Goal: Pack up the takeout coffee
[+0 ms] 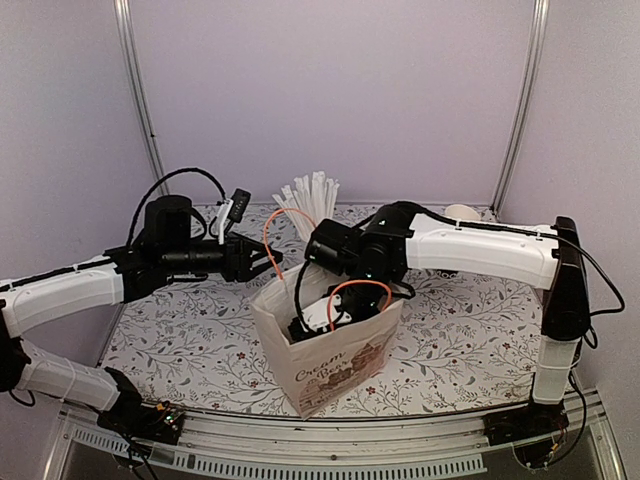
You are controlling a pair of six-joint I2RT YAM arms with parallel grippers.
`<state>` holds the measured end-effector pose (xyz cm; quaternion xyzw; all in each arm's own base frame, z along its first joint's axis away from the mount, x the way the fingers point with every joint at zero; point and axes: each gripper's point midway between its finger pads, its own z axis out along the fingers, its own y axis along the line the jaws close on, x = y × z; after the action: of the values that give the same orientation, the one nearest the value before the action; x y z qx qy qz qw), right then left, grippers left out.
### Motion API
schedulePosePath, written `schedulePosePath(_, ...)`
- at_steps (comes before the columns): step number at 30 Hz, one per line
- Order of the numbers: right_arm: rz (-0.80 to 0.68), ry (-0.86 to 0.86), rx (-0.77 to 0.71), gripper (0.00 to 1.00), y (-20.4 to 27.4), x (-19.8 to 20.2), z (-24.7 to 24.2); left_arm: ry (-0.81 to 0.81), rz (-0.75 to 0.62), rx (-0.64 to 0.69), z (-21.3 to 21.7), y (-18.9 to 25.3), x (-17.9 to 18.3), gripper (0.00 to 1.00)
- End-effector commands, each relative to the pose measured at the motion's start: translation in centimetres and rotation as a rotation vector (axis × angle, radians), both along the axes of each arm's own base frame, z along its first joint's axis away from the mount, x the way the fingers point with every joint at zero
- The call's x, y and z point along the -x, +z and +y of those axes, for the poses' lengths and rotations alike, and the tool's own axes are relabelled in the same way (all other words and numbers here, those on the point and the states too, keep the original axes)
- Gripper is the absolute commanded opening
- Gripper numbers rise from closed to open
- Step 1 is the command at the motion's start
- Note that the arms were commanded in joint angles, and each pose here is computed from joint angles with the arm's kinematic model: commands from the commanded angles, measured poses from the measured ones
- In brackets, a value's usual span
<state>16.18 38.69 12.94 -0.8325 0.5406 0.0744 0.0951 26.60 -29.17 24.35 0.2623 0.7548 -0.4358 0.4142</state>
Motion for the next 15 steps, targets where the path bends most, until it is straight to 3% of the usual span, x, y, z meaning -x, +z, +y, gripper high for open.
schedulePosePath(1, 0.030, -0.044, 0.088, 0.63, -0.7, 0.3, -0.9, 0.031, 0.015, -0.070, 1.2, -1.6, 0.0, 0.62)
schedulePosePath(9, 0.010, -0.068, 0.037, 0.76, 1.4, 0.4, -0.6, -0.019, 0.033, -0.069, 1.0, -0.5, 1.1, 0.62)
schedulePosePath(11, 0.002, -0.067, 0.022, 0.86, 1.9, 0.6, -0.5, -0.023, 0.026, -0.070, 1.2, 0.0, 1.4, 0.62)
schedulePosePath(12, 0.000, -0.063, 0.015, 0.96, 2.2, 0.7, -0.4, -0.025, 0.023, -0.072, 1.2, 0.1, 1.5, 0.62)
schedulePosePath(15, -0.011, -0.058, -0.003, 0.99, 2.9, 0.8, -0.2, -0.025, 0.022, -0.090, 1.5, 0.3, 1.8, 0.62)
